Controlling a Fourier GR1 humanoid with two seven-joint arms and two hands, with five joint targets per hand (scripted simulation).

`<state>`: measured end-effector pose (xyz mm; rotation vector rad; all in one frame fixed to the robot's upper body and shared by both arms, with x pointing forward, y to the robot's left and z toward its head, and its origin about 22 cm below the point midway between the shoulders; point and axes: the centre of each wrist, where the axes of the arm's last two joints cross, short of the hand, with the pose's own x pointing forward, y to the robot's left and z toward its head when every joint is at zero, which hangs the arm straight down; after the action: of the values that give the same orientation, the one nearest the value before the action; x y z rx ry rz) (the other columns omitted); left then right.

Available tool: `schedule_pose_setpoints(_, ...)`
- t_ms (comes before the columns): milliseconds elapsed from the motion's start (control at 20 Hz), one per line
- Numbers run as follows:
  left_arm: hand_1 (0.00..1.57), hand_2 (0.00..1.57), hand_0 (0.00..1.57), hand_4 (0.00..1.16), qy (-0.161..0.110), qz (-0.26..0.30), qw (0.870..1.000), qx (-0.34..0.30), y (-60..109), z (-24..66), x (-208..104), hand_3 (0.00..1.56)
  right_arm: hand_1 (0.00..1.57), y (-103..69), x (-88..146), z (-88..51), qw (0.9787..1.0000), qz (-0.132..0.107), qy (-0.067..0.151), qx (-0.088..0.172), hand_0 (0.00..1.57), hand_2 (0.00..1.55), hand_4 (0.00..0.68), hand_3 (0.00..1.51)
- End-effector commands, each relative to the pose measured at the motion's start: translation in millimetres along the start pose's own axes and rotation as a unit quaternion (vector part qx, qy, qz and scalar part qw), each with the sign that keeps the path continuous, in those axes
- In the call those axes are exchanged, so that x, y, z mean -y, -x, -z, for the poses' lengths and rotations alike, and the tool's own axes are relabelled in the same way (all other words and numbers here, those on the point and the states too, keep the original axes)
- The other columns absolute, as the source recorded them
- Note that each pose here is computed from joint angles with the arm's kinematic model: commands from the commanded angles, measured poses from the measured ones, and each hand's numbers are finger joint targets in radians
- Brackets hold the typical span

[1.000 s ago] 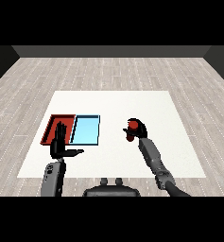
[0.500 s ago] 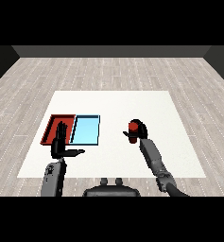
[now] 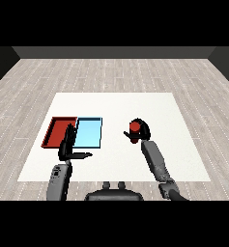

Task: Pick the red can and put it in the red box

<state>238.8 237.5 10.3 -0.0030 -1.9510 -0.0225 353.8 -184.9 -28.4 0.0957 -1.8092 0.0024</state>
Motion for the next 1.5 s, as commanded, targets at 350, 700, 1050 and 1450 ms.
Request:
schedule_pose_setpoints(350,0.0,0.0,0.0,0.0,0.077,-0.044,0.995,-0.038,-0.9,24.1,68.7,0.0,1.43,-31.9,-18.3,-3.3,0.9988,0.023,0.001,0.043,1.43,1.44,0.649,1.42)
schedule_pose_setpoints(700,0.0,0.0,0.0,0.0,0.083,-0.044,0.995,-0.039,14.0,20.4,100.9,0.0,1.41,-46.2,-53.8,-15.5,0.9987,0.019,-0.013,0.046,1.41,1.44,0.653,1.42)
schedule_pose_setpoints(1050,0.0,0.0,0.0,0.0,0.107,-0.061,0.991,-0.045,-20.4,36.5,116.0,0.0,1.41,-47.9,-58.7,-38.8,0.9969,0.025,-0.026,0.07,1.41,1.41,0.639,1.39)
schedule_pose_setpoints(1450,0.0,0.0,0.0,0.0,0.122,-0.059,0.99,-0.047,25.8,30.2,122.4,0.0,1.4,-73.8,-115.0,-37.9,0.9956,0.031,-0.053,0.071,1.4,1.41,0.615,1.4)
